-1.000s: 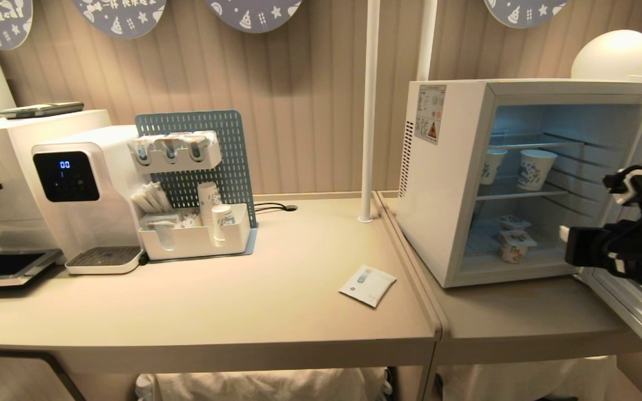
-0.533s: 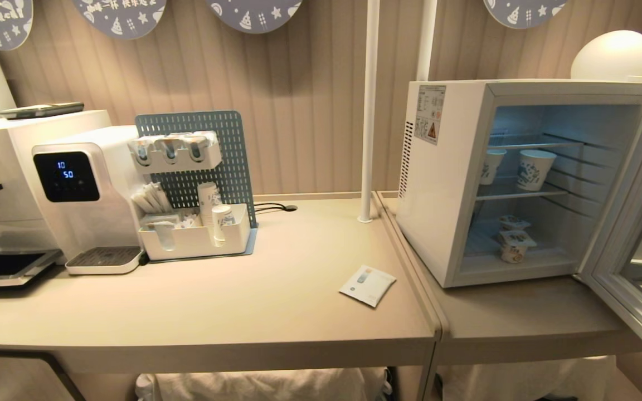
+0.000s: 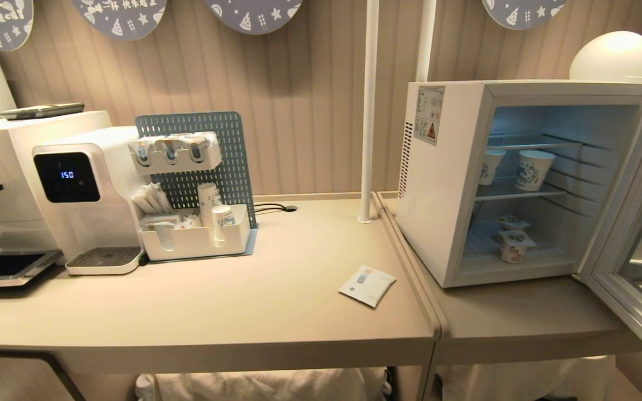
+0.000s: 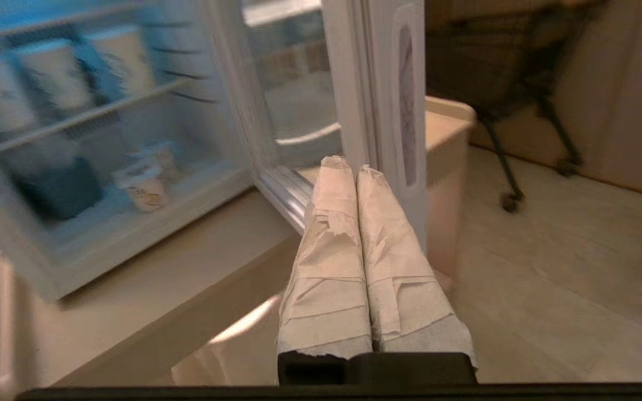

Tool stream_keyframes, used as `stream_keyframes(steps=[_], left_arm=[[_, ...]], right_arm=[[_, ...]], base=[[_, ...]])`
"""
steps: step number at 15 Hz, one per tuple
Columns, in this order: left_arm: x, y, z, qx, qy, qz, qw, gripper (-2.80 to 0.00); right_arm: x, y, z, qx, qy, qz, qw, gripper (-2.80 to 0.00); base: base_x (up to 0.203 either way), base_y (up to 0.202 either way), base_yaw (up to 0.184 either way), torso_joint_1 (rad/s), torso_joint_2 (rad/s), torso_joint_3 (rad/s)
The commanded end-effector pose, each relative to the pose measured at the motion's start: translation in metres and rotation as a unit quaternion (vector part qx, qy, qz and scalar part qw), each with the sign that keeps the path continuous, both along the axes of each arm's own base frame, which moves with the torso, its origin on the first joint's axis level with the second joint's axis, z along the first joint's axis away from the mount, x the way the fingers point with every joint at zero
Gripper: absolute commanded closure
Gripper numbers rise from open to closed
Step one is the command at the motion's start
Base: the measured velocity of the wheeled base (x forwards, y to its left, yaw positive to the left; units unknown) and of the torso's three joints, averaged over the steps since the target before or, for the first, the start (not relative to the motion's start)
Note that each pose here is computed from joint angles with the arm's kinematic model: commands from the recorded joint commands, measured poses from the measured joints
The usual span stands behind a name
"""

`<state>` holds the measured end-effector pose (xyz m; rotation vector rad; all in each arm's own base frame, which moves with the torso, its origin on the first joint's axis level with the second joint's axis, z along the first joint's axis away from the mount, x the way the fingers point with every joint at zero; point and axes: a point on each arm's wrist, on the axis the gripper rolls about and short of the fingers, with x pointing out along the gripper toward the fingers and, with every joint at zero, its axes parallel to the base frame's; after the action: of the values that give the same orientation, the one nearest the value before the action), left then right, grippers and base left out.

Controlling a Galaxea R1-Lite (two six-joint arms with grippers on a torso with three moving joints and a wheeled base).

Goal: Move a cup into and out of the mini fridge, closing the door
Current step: Close the freezer door

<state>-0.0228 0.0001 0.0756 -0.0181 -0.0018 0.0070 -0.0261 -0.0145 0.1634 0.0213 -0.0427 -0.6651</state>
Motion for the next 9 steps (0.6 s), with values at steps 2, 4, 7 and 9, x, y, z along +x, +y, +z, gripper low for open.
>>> stream_keyframes(steps=[2, 4, 7, 9], left_arm=[[0.000, 0.000, -0.001, 0.000, 0.002, 0.000, 1.0000, 0.00], [0.000, 0.000, -0.001, 0.000, 0.001, 0.000, 1.0000, 0.00], [0.000, 0.000, -0.001, 0.000, 0.002, 0.000, 1.0000, 0.00], [0.000, 0.000, -0.001, 0.000, 0.002, 0.000, 1.0000, 0.00]], right_arm=[[-0.016, 0.002, -0.045, -0.021, -0.057, 0.054, 0.997, 0.00], [-0.001, 0.006, -0.073, -0.046, -0.024, 0.130, 0.990, 0.00], [-0.001, 0.011, -0.080, -0.051, 0.041, 0.254, 0.965, 0.00], [-0.002, 0.015, -0.084, -0.047, 0.065, 0.335, 0.939, 0.00]], base=[[0.000, 0.000, 0.000, 0.000, 0.00, 0.000], [0.000, 0.000, 0.000, 0.000, 0.00, 0.000], [0.000, 0.000, 0.000, 0.000, 0.00, 0.000], [0.000, 0.000, 0.000, 0.000, 0.00, 0.000]])
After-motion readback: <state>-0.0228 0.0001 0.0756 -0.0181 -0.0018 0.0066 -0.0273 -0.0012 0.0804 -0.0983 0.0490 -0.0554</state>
